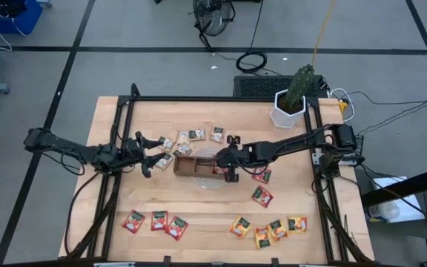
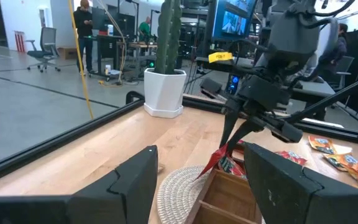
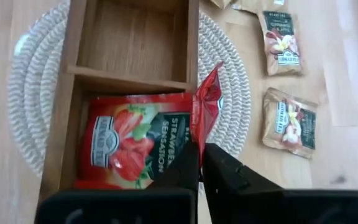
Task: Pick & Place Tea
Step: Put the red tea bag into the right section of the wood organizer
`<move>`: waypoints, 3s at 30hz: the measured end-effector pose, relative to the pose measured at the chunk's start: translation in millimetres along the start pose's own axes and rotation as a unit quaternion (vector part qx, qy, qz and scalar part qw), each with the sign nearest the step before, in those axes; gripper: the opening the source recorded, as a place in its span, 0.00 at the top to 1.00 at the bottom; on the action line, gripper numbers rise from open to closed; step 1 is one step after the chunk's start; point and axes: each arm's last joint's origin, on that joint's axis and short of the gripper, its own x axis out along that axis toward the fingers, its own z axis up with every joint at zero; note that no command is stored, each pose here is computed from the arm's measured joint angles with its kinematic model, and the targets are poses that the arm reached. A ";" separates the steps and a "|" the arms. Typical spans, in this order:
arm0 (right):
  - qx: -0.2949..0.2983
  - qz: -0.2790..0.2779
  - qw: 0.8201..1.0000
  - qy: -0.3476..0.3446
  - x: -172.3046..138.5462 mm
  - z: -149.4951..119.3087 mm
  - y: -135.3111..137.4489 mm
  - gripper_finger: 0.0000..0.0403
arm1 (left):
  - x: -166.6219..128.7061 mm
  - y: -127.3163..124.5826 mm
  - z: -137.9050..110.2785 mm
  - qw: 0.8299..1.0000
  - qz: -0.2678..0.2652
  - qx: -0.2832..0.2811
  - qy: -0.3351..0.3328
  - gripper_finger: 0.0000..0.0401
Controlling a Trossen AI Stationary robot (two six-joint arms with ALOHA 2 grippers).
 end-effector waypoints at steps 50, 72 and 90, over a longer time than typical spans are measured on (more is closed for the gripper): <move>-0.036 0.018 0.999 -0.007 -11.8 -16.3 45.2 0.57 | 0.0 0.0 0.0 1.000 0.000 0.000 0.000 0.40; -0.007 0.096 0.995 -0.023 -40.3 6.4 6.9 0.93 | 0.0 0.0 0.0 1.000 0.000 0.000 0.000 0.40; -0.012 0.169 0.980 0.103 18.4 6.9 11.7 1.00 | 0.0 0.0 0.0 1.000 0.000 0.000 0.000 0.40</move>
